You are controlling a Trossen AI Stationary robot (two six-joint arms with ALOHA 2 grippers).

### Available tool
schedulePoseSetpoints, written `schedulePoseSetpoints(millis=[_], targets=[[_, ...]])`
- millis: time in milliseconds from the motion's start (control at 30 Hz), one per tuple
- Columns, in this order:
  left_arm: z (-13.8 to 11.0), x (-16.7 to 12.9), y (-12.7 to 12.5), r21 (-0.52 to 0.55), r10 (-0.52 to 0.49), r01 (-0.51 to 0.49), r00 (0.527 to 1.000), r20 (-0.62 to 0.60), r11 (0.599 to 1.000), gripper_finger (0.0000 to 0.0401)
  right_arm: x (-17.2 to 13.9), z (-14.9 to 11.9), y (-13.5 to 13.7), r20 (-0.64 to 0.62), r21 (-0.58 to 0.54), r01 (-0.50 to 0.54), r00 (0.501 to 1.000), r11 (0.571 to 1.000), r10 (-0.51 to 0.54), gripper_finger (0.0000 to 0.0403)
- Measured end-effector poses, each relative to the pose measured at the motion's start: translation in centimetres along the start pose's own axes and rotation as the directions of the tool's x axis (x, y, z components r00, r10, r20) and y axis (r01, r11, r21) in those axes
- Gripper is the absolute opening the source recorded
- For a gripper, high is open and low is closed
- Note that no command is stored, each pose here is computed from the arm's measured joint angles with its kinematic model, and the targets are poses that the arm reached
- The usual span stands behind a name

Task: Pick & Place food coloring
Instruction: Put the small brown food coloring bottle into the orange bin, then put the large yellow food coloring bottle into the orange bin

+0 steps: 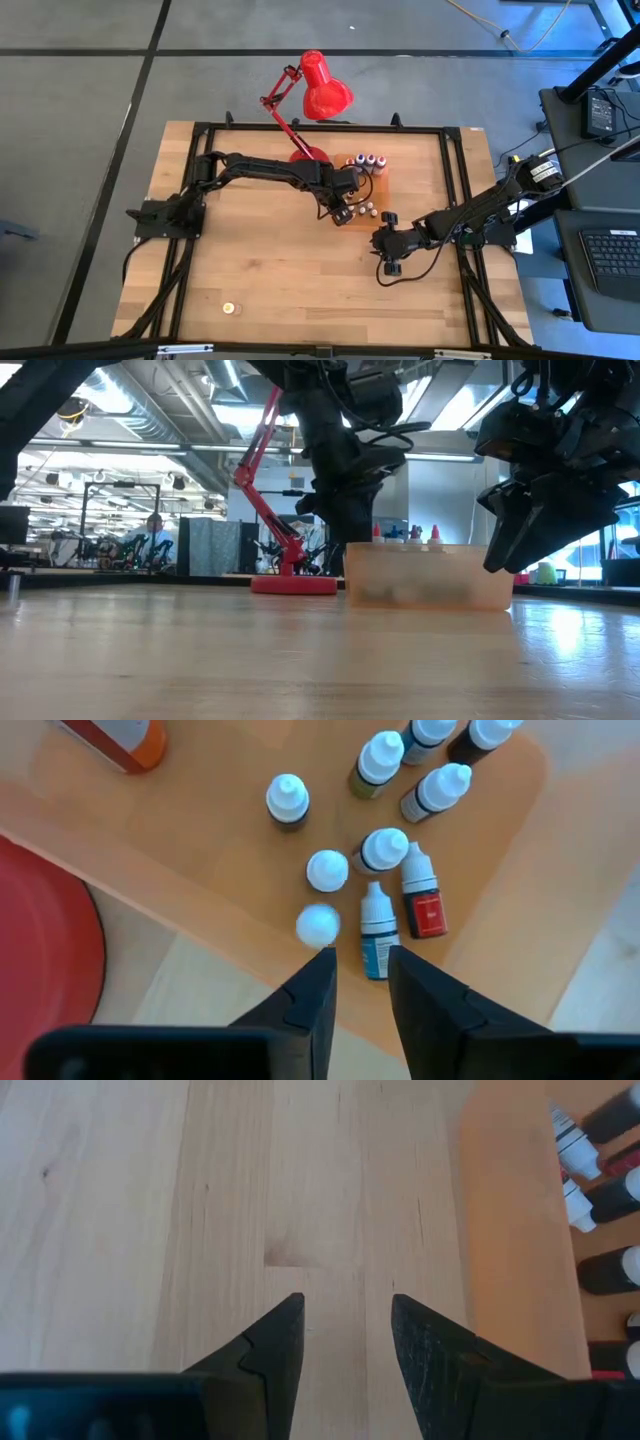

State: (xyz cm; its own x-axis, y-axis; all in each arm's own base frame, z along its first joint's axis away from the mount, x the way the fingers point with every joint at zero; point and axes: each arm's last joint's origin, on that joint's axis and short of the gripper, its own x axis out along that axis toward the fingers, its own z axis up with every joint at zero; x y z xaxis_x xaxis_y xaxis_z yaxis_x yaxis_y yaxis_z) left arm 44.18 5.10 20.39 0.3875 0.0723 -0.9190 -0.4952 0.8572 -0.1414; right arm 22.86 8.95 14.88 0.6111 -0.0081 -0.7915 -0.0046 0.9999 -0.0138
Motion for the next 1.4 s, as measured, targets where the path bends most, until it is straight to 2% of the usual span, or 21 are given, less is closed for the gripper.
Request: schedulePoseSetpoints(millis=[267, 433, 600, 700, 867, 1000, 1067, 1200, 1400], targets=[[-0.3, -0.9, 0.0, -0.001, -0.061, 0.061, 0.997, -0.053, 0.998, 0.0104, 0.0, 0.0, 0.0, 0.000, 0.000, 0.000, 1.000, 1.000, 0.000, 0.0155], [-1.2, -5.6, -1.3, 0.039, -0.044, 0.044, 0.999, -0.005, 0.998, 0.0102, 0.0, -0.1, 0.0, -0.006, -0.001, 0.002, 1.000, 1.000, -0.002, 0.0155], [-4.6, -11.3, -4.5, 0.124, 0.042, -0.049, 0.998, 0.056, 0.991, 0.0104, 0.0, -0.1, 0.0, -0.014, 0.000, -0.019, 1.000, 1.000, 0.019, 0.0155], [-7.3, -13.8, -6.8, 0.210, 0.048, -0.061, 0.997, 0.064, 0.976, 0.0106, 0.0, -0.1, 0.1, -0.018, 0.024, -0.029, 0.999, 0.999, 0.030, 0.0155], [-11.7, -16.3, -10.8, 0.294, -0.050, 0.029, 0.997, 0.062, 0.955, 0.0105, 0.0, -0.1, 0.1, -0.016, 0.022, -0.030, 0.999, 0.999, 0.031, 0.0155], [-14.0, -17.1, -13.3, 0.288, -0.127, 0.101, 0.989, 0.072, 0.952, 0.0103, 0.0, 0.0, 0.1, -0.008, 0.023, -0.033, 0.999, 0.999, 0.033, 0.0155], [-14.7, -17.3, -14.1, 0.249, -0.148, 0.125, 0.986, 0.075, 0.960, 0.0109, 0.0, 0.1, 0.1, -0.003, 0.024, -0.035, 0.999, 0.999, 0.035, 0.0155], [-15.4, -17.3, -15.2, 0.203, -0.197, 0.176, 0.976, 0.089, 0.963, 0.0140, 0.0, 0.2, 0.2, 0.012, 0.025, -0.039, 0.999, 0.999, 0.039, 0.0155], [-15.5, -17.3, -16.6, 0.274, -0.309, 0.274, 0.947, 0.093, 0.922, 0.0215, 0.0, 0.3, 0.2, 0.028, -0.049, -0.039, 0.999, 0.998, 0.040, 0.0155]])
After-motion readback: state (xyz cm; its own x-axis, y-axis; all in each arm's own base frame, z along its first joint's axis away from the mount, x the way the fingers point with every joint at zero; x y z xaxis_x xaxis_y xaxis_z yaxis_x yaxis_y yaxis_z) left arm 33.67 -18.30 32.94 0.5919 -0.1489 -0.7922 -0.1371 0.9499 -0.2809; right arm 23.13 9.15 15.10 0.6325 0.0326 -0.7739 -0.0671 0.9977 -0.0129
